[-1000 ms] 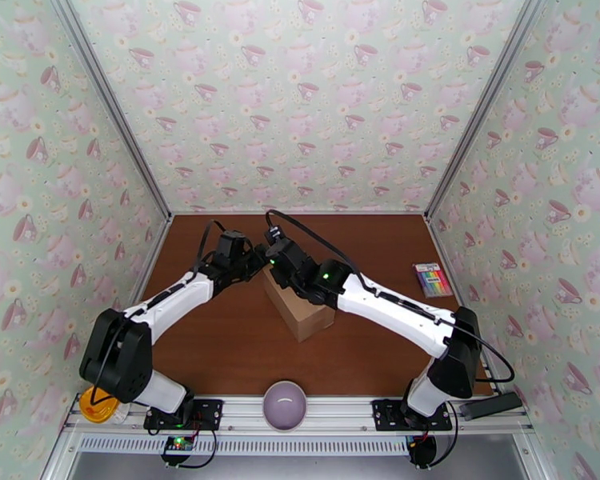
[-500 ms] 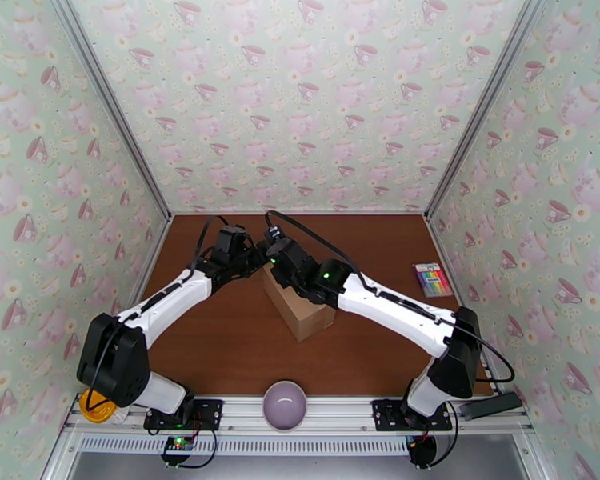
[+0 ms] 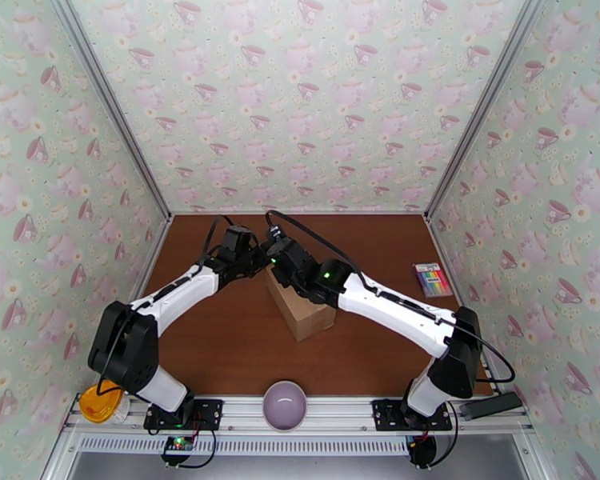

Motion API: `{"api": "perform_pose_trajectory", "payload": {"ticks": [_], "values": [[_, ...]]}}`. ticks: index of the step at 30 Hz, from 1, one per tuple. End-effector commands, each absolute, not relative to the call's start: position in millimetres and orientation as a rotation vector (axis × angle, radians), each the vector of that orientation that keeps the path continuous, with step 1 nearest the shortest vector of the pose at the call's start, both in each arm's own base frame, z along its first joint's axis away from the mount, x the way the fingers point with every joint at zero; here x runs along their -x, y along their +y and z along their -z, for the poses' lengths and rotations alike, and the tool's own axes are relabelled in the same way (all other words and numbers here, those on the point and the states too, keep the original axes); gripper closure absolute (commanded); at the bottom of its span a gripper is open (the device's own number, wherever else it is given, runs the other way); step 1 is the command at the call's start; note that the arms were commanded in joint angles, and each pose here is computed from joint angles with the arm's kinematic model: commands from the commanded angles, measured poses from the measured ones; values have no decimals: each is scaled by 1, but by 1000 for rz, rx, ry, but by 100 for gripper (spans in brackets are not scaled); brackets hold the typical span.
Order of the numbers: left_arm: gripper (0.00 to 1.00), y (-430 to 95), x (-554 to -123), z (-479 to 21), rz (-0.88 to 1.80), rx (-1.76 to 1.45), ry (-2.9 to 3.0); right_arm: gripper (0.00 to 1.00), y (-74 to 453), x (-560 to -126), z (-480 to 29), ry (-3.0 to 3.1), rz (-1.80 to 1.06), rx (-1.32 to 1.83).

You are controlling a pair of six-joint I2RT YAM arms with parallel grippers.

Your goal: Unpack the express box

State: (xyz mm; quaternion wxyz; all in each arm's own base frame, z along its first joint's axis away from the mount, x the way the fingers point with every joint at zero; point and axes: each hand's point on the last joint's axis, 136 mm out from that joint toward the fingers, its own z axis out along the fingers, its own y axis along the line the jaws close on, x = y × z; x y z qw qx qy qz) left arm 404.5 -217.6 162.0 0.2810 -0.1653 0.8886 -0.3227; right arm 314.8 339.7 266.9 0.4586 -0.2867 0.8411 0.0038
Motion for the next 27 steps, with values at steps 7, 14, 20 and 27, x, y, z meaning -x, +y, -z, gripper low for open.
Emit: {"api": "perform_pose_trajectory", "payload": {"ticks": [7,14,20,27], "values": [[29,-225,-398,-138,855,443,2443,100,340,-304,-281,2057,-54,751],[29,-224,-396,-135,848,449,2448,100,336,-305,-291,2035,-38,742],[29,-223,-396,-134,845,452,2448,100,335,-307,-297,2016,-39,732],[29,-223,-395,-135,846,451,2448,100,338,-309,-293,2011,-17,752]]}}
